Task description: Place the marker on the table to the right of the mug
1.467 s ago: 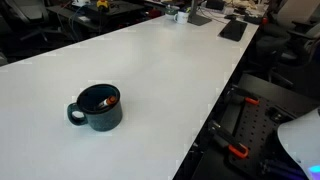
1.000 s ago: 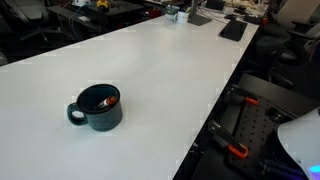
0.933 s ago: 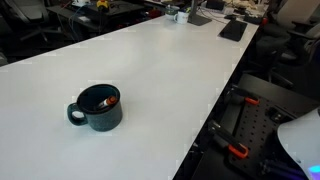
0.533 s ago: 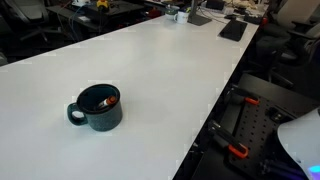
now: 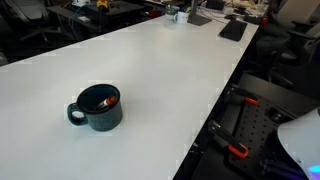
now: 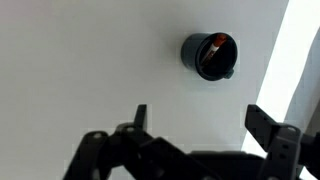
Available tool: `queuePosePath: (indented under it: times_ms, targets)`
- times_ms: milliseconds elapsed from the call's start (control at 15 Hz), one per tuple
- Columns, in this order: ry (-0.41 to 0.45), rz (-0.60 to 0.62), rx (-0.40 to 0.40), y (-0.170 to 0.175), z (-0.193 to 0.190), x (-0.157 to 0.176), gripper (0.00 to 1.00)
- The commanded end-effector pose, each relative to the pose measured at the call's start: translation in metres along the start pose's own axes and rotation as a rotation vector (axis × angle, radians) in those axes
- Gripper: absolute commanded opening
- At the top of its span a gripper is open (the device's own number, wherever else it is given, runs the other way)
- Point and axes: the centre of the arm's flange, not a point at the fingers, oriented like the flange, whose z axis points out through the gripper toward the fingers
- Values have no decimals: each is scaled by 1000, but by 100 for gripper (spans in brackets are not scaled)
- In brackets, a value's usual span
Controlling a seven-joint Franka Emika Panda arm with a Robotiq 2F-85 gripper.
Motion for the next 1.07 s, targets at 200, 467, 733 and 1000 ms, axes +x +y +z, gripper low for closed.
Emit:
queuePosePath:
  times_ms: [200,467,733,1000]
  targets:
    - [-206,-57,32,3,82,58,100]
    - [-194,-48,36,3,97,48,100]
    - [-215,-47,32,6,104,72,100]
    - [-230,-47,-9,-14,117,119,100]
